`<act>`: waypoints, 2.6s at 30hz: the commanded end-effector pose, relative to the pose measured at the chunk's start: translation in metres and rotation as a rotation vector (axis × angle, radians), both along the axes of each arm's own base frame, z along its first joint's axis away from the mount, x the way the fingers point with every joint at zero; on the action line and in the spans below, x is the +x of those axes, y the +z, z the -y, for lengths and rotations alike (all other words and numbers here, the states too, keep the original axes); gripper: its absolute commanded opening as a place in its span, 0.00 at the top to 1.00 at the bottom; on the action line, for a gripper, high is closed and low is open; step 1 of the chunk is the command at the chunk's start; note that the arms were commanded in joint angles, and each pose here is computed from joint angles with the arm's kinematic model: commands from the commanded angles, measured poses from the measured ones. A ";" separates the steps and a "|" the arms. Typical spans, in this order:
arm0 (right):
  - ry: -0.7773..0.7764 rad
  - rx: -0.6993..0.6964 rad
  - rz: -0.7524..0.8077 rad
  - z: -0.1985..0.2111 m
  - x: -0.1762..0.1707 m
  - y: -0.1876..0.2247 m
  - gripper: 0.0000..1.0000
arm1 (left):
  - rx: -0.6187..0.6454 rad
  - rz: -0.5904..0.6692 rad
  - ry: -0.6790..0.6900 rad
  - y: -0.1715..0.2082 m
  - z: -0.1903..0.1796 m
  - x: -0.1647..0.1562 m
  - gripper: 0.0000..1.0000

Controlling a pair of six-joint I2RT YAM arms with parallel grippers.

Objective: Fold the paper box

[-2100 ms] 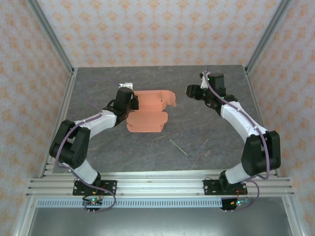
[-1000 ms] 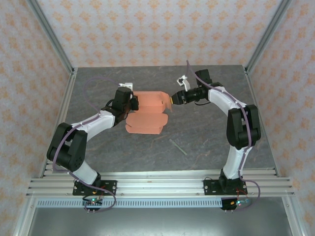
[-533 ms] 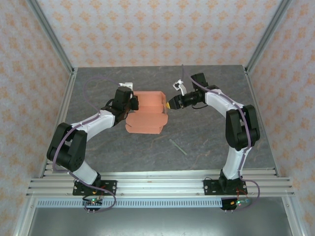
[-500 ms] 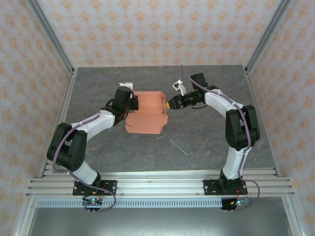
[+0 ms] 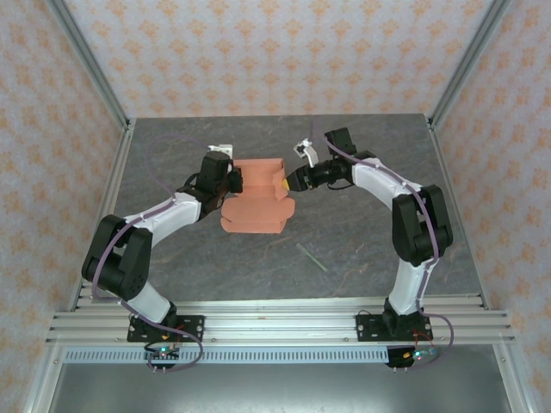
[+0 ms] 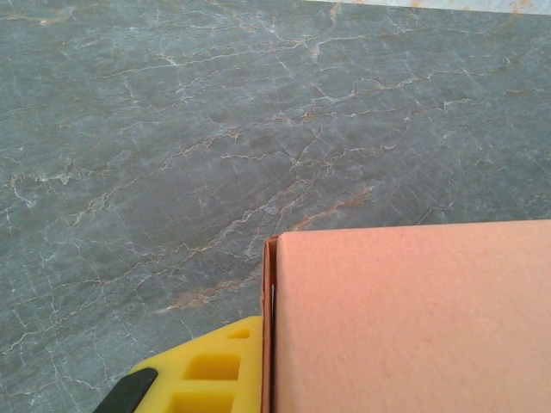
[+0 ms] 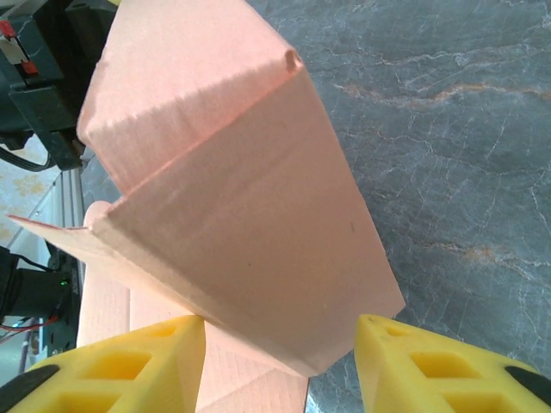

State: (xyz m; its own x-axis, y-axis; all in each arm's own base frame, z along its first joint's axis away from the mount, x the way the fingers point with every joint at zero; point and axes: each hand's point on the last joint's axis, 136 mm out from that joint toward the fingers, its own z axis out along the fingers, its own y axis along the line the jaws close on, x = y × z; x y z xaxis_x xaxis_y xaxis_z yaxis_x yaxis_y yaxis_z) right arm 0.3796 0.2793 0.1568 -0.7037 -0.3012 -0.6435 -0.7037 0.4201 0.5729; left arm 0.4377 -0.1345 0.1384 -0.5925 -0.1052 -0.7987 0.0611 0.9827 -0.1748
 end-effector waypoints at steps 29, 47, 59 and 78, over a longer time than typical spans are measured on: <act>-0.135 -0.030 0.260 -0.020 0.015 0.027 0.48 | -0.029 0.047 -0.021 0.028 0.004 -0.001 1.00; -0.528 -0.317 0.397 -0.001 0.051 0.025 0.76 | -0.019 0.033 -0.017 0.024 0.003 -0.001 1.00; -0.841 -0.481 0.408 0.017 0.060 0.021 0.89 | -0.031 0.024 -0.013 0.022 0.004 -0.001 1.00; -1.031 -0.642 0.486 0.034 0.062 0.021 0.92 | -0.034 0.022 -0.002 0.024 0.002 -0.003 1.00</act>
